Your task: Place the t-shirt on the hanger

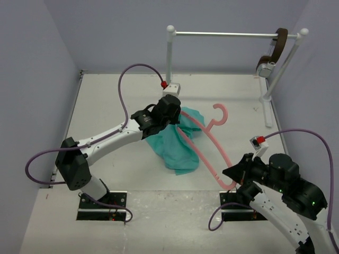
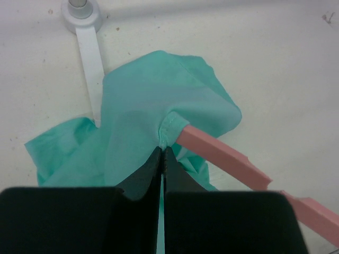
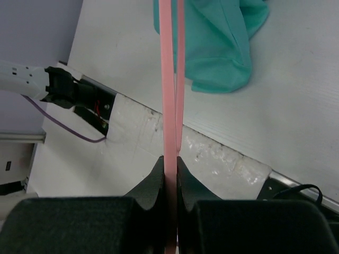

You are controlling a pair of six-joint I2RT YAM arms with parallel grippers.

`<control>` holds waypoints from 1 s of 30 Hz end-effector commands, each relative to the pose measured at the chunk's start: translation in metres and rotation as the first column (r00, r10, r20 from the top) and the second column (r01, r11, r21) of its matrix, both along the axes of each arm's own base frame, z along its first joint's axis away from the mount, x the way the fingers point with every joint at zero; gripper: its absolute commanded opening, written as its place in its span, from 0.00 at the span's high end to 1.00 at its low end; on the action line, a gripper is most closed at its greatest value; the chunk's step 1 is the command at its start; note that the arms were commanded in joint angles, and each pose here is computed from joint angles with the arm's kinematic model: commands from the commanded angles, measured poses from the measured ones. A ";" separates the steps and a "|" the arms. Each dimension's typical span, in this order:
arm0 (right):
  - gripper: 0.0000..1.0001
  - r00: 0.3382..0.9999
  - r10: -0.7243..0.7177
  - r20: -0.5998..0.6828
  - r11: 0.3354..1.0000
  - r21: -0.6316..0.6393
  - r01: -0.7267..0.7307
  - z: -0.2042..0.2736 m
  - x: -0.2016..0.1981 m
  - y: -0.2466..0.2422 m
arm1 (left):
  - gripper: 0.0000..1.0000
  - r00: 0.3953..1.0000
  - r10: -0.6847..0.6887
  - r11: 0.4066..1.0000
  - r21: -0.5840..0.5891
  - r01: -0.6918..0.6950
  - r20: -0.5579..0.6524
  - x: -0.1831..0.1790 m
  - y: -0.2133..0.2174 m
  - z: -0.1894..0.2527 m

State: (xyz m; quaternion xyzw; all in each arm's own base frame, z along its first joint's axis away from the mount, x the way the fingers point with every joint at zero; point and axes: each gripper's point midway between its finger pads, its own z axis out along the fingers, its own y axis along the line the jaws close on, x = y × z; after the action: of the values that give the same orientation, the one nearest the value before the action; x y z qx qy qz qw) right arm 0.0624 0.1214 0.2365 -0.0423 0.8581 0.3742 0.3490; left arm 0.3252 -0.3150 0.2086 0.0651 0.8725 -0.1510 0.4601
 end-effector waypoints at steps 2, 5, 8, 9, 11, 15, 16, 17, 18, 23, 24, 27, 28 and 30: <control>1.00 0.991 -0.039 0.126 0.979 0.202 0.013 0.052 0.033 0.030 | 1.00 0.990 0.099 0.987 -0.135 -0.085 0.097 -0.002 0.023 0.058; 1.00 0.995 -0.024 0.097 0.983 0.186 0.005 0.048 0.049 0.045 | 1.00 0.983 0.123 0.978 -0.185 -0.098 0.133 -0.008 0.035 0.084; 1.00 0.996 -0.020 0.088 0.985 0.173 0.004 0.046 0.063 0.055 | 1.00 0.974 0.143 0.967 -0.234 -0.101 0.174 -0.017 0.050 0.111; 1.00 0.995 -0.027 0.093 0.985 0.170 0.011 0.048 0.070 0.059 | 1.00 0.970 0.154 0.964 -0.245 -0.105 0.188 -0.020 0.056 0.119; 1.00 0.993 -0.046 0.110 0.984 0.175 0.026 0.053 0.079 0.061 | 1.00 0.966 0.163 0.962 -0.250 -0.110 0.200 -0.023 0.063 0.127; 1.00 0.995 -0.022 0.095 0.978 0.206 0.002 0.047 0.094 0.082 | 1.00 0.969 0.124 0.963 -0.262 -0.065 0.213 -0.033 0.065 0.134; 1.00 0.997 -0.020 0.079 0.980 0.200 0.004 0.041 0.097 0.086 | 1.00 0.972 0.105 0.963 -0.267 -0.046 0.210 -0.035 0.063 0.134; 1.00 0.997 -0.029 0.070 0.981 0.195 0.015 0.037 0.100 0.088 | 1.00 0.974 0.088 0.962 -0.270 -0.030 0.207 -0.037 0.060 0.133; 1.00 0.996 -0.051 0.075 0.980 0.194 0.035 0.037 0.104 0.088 | 1.00 0.975 0.081 0.962 -0.272 -0.022 0.206 -0.038 0.059 0.133; 1.00 0.962 -0.246 0.122 0.965 0.123 0.231 0.038 0.135 0.071 | 1.00 0.976 0.045 0.947 -0.321 0.026 0.212 -0.055 0.059 0.145; 1.00 0.960 -0.244 0.136 0.966 0.117 0.229 0.042 0.135 0.071 | 1.00 0.976 0.032 0.943 -0.329 0.042 0.217 -0.059 0.059 0.149; 1.00 0.976 -0.131 0.172 0.984 0.140 0.107 0.058 0.132 0.094 | 1.00 0.972 -0.021 0.932 -0.348 0.104 0.233 -0.070 0.056 0.164; 1.00 0.979 -0.099 0.179 0.988 0.132 0.076 0.060 0.131 0.101 | 1.00 0.970 -0.041 0.924 -0.361 0.129 0.241 -0.075 0.053 0.171; 1.00 0.971 0.015 0.237 0.992 0.118 -0.044 0.069 0.127 0.124 | 1.00 0.961 -0.087 0.906 -0.380 0.185 0.261 -0.089 0.044 0.183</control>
State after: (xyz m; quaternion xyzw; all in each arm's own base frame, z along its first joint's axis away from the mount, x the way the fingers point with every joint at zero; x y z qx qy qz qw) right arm 0.1769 0.2127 0.2506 -0.0126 0.8404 0.3778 0.3884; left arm 0.2649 -0.2581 0.3402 0.0247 0.7956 -0.2712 0.5412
